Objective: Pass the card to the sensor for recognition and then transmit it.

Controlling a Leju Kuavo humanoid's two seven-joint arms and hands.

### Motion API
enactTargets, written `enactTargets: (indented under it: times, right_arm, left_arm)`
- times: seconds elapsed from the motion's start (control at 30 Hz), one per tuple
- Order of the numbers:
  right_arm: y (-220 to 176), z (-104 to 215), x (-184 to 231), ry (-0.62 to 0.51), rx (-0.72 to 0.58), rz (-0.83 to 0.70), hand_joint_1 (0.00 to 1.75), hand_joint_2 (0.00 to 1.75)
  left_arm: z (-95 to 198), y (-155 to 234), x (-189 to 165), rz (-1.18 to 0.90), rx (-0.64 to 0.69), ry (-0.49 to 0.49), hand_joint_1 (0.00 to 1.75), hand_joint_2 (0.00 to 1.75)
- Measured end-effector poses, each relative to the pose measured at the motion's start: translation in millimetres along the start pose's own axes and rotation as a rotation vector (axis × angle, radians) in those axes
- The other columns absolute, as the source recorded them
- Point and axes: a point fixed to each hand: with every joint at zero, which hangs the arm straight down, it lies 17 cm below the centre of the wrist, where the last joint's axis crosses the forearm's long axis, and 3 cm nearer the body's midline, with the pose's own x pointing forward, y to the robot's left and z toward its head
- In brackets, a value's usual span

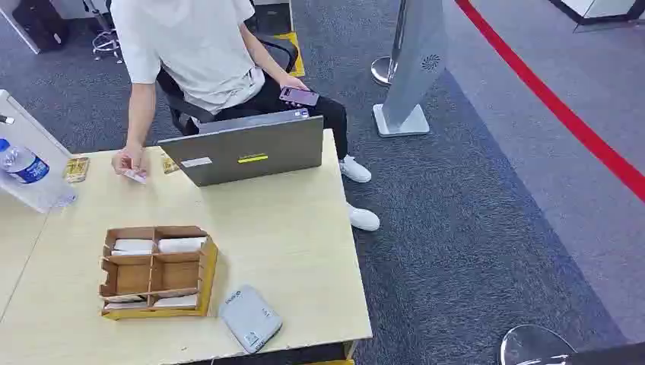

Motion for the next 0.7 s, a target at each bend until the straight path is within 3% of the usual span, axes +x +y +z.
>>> enactTargets:
  times: [0.2,0.47,0.53,0.6,0.7]
  right_arm:
    - [8.0,3.4,-0.5,0.004,-0.011,-0.035,0.0,0.0]
    - [9.5,4.9,-0.9,0.01,-0.029,-0.072,0.0,0.0]
    - [9.5,5.0,-0.6,0.008,-0.031,-0.068,0.0,0.0]
    - [12.5,4.7,0.5,-0.003,-0.002,0.004,0.0,0.0]
    - [13.0,2.2,6.0,-0.028,0.062,0.124,0.0,0.0]
  left_arm:
    - [-2.7,18.4,47.0,0.104,0.06,-0.18,0.0,1.75]
    - [-2.6,52.2,90.6,0.128,0.148,-0.321,0.0,1.75]
    - [-2.3,58.1,121.4,0.111,0.161,-0.399,0.0,1.75]
    - [-2.9,43.6,160.6,0.162,0.083,-0.488,0.0,1.75]
    - [-47.3,44.7,241.9,0.184,0.028,-0.546,0.0,1.75]
